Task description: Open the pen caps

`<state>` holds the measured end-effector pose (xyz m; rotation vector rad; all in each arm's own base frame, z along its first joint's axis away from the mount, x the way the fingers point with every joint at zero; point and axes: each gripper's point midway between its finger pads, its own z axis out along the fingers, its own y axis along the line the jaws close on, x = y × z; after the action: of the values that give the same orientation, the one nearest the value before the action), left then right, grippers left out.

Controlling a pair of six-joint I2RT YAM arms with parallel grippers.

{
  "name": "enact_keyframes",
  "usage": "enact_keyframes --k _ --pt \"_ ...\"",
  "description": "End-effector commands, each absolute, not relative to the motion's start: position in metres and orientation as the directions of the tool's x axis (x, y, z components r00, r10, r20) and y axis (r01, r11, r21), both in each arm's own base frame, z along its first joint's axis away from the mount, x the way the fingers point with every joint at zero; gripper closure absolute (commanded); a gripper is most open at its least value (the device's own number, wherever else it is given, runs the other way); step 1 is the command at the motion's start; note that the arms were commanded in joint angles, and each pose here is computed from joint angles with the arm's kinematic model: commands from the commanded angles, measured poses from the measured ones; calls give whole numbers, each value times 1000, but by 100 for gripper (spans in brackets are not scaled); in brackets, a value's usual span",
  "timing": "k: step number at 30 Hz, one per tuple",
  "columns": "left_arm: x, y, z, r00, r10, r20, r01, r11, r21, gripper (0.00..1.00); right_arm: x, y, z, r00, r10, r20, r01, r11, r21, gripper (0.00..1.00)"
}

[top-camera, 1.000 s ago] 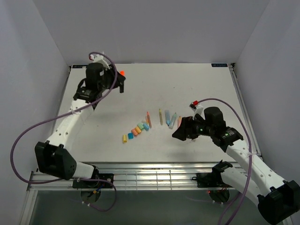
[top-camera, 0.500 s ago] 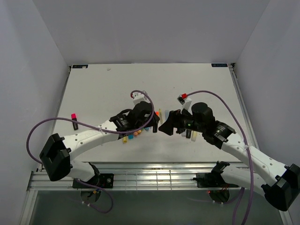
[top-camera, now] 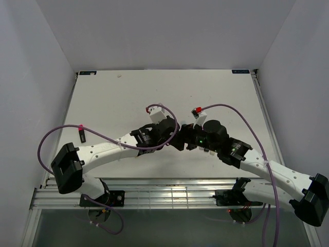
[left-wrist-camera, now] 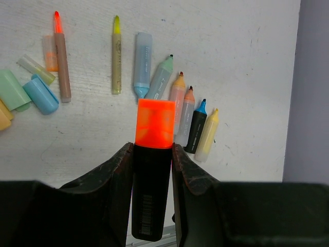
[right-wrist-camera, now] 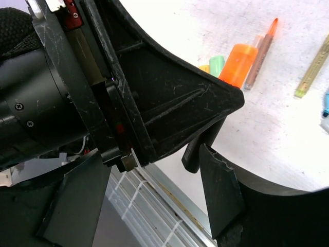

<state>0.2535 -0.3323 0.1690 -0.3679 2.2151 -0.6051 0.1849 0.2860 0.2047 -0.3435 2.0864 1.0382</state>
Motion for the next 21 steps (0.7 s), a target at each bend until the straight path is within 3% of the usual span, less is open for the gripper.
enact_keyframes --k 1,21 --pt "249 -315 198 -585 -506 -634 -77 813 -578 100 201 269 188 -657 151 -739 -441 718 539 29" --pt "240 -301 213 -571 -567 -593 -88 761 -643 100 193 276 176 -650 156 -744 -474 683 557 31"
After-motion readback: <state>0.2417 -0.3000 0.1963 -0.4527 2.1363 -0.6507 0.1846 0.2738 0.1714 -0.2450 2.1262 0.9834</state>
